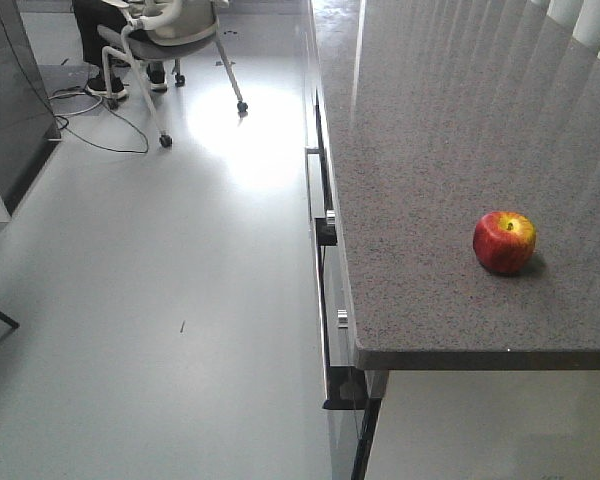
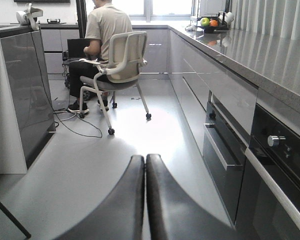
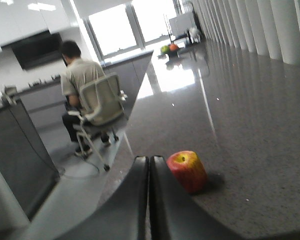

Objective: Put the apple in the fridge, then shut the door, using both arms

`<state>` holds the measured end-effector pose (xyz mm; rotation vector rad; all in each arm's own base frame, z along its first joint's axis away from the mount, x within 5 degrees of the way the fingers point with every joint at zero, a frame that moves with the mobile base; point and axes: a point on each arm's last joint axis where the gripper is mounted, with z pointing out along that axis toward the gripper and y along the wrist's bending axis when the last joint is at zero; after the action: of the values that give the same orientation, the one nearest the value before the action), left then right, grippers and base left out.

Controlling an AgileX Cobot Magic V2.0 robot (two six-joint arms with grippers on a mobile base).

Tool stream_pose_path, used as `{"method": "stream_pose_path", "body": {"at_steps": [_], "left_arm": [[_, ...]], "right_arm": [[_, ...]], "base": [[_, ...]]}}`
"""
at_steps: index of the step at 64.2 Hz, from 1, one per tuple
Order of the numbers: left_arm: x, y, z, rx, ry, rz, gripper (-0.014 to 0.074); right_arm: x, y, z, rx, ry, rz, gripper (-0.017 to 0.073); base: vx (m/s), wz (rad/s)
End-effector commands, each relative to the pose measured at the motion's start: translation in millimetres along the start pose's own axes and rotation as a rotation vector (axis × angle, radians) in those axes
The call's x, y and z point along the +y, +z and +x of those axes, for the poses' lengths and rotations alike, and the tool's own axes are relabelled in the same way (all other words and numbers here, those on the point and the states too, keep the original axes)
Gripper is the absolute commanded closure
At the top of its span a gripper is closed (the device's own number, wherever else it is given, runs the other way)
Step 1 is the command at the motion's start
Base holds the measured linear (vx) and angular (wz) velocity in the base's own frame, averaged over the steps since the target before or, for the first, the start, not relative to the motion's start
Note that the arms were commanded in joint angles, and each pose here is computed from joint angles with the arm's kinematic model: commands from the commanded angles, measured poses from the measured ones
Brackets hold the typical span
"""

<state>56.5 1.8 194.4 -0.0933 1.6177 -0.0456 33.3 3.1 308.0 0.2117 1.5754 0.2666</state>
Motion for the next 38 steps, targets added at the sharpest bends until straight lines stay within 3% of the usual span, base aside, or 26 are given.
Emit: {"method": "stream_pose_path", "body": {"at_steps": [1,9,14,26,32,38], "left_arm": [[-1.5,-3,-13,-0.107,-0.01,0.014,0.06],[-1.5,-3,-13,-0.107,-0.01,0.014,0.06],[-1.5,-3,-13,-0.107,-0.01,0.014,0.06],[-1.5,-3,-13,-0.107,-0.01,0.014,0.06],[-1.5,-3,-13,-0.107,-0.01,0.014,0.06],[-1.5,-3,-13,-0.107,-0.01,0.014,0.06]], "right_arm": [[13.1,-1,-35,0.034,-0.104,-0.01,0.0557],[27.0,4,-60,0.063,-0.18,-0.075,0.0506],[34.2,7,-68,0.068,-0.194,-0.124,0.0435],[41.3,18,-68,0.111,-0.171,-0.197,0.0086],[40.6,20,-68,0.108,-0.216,-0.192,-0.0066],[40.7,21,-67,0.109,-0.27,-0.199,-0.0146]], "base": [[0.0,0.0],[0.0,0.0],[0.0,0.0],[0.0,0.0],[0.0,0.0],[0.0,0.0]]}}
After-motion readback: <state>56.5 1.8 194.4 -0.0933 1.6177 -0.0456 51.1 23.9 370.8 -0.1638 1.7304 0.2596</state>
